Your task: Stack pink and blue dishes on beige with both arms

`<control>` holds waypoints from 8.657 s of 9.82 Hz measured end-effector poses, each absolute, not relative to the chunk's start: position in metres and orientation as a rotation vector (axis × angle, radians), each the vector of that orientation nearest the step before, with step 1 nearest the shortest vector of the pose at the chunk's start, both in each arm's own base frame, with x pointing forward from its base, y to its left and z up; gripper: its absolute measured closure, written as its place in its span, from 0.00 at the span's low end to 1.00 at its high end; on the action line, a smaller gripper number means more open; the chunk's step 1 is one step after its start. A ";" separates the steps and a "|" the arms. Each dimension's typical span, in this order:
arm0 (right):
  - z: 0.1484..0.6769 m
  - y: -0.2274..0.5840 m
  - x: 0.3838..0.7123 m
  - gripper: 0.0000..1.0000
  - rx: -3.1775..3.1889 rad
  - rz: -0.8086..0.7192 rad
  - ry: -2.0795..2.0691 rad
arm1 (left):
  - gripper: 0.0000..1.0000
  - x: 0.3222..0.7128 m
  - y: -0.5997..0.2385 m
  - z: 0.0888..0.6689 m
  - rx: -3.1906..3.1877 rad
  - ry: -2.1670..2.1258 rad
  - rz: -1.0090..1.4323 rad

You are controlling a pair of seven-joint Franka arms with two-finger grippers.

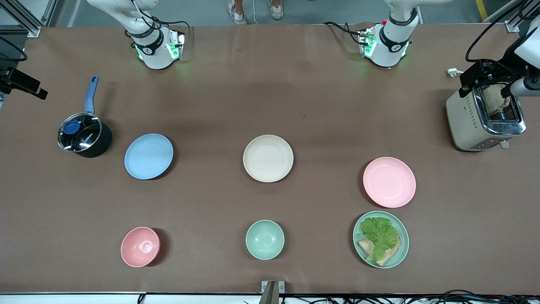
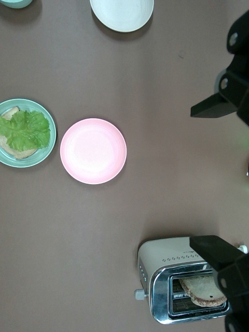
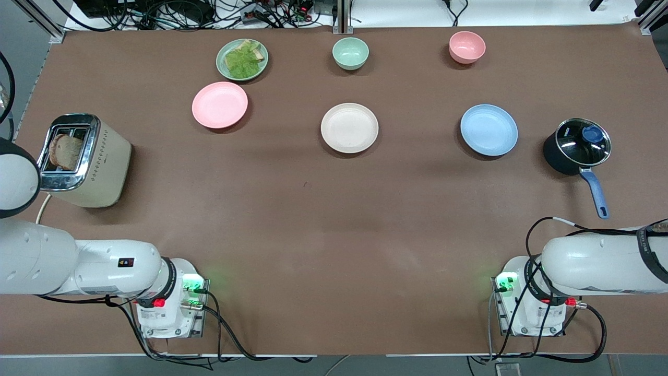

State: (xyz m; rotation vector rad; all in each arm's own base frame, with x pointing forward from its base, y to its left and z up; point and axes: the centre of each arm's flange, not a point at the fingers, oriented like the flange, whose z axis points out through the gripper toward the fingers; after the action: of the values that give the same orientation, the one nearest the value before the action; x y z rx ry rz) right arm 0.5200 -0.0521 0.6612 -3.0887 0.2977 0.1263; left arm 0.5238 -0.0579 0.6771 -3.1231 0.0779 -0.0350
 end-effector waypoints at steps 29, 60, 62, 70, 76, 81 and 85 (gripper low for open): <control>0.452 -0.063 0.616 0.00 -3.101 0.164 0.145 | 0.93 0.640 0.024 0.198 -3.329 0.165 0.060; 0.302 -0.056 0.604 0.93 -2.558 0.272 0.069 | 0.00 0.651 -0.155 0.564 -3.143 -0.026 -0.278; 0.307 0.023 0.616 0.93 -2.560 0.274 0.169 | 0.00 0.618 -0.137 0.619 -3.091 -0.025 -0.266; 0.290 0.292 0.557 0.93 -2.665 0.297 0.227 | 0.00 0.527 -0.107 0.662 -3.115 0.062 -0.060; 0.253 0.325 0.532 0.93 -2.707 0.235 0.247 | 0.00 0.512 -0.088 0.660 -3.120 0.008 0.045; 0.244 0.341 0.521 0.85 -2.705 0.215 0.245 | 0.00 0.506 -0.085 0.661 -3.113 0.002 0.095; 0.254 0.332 0.534 0.38 -2.698 0.164 0.269 | 0.00 0.507 -0.075 0.661 -3.113 -0.029 0.097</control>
State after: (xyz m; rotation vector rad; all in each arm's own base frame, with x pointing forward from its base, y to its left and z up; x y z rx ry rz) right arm 0.5338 0.3325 0.2543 -2.6978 0.2686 0.1641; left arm 0.5072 -0.0750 0.6611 -3.1130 -0.0286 0.0970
